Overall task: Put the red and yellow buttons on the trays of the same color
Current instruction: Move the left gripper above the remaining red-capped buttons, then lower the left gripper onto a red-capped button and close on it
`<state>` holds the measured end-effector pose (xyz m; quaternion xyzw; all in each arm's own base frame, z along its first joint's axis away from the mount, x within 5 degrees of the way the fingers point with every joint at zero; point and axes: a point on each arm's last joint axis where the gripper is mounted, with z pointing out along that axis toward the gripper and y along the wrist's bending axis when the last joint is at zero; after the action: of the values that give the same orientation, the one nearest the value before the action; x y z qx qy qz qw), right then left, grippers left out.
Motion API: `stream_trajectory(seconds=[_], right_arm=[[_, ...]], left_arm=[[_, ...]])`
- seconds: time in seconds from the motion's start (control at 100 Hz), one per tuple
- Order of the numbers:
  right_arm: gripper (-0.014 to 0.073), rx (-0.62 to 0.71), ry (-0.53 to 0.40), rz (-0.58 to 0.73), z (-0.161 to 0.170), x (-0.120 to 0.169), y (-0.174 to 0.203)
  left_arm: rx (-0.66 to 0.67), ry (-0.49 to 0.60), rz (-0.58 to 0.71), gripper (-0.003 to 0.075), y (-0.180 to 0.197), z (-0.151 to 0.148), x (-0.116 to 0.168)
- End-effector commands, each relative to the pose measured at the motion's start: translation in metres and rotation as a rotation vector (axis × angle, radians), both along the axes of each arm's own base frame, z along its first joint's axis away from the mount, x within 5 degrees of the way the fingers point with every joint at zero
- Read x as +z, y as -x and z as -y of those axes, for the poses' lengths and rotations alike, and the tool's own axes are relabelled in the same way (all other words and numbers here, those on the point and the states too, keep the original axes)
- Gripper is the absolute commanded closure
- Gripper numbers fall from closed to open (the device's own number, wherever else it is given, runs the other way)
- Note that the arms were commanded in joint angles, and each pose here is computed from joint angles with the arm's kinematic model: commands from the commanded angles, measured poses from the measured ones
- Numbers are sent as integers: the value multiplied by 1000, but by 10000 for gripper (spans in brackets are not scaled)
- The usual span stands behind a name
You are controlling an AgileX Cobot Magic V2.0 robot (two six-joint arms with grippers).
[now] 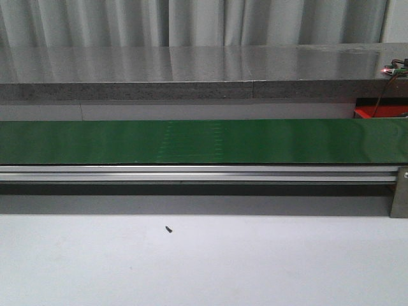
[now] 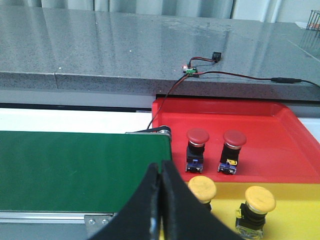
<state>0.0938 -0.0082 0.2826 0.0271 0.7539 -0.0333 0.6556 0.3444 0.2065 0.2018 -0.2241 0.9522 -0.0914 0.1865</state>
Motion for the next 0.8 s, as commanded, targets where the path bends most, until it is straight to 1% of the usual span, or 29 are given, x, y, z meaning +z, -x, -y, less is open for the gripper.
stream_trajectory(seconds=[0.0,0.07,0.14,0.24,0.31,0.6,0.7,0.79], right_arm=[[718,-4,16,108,0,16,-1],[718,-4,16,108,0,16,-1],[718,-4,16,108,0,16,-1],[718,-4,16,108,0,16,-1],[718,-4,16,108,0,16,-1],[718,-4,16,108,0,16,-1],[718,-4,16,108,0,16,-1],[718,-4,16,108,0,16,-1]], left_arm=[[23,-23,75,502,-2,-1,26],[22,-19,73,554,-1,0,26],[22,-19,73,586,-1,0,26],[22,-20,75,590,-1,0,27],[22,-30,89,590,0,1,34],[23,-115,226,590,19,14,96],[17,-102,260,590,27,23,114],[13,-67,283,590,30,30,123]])
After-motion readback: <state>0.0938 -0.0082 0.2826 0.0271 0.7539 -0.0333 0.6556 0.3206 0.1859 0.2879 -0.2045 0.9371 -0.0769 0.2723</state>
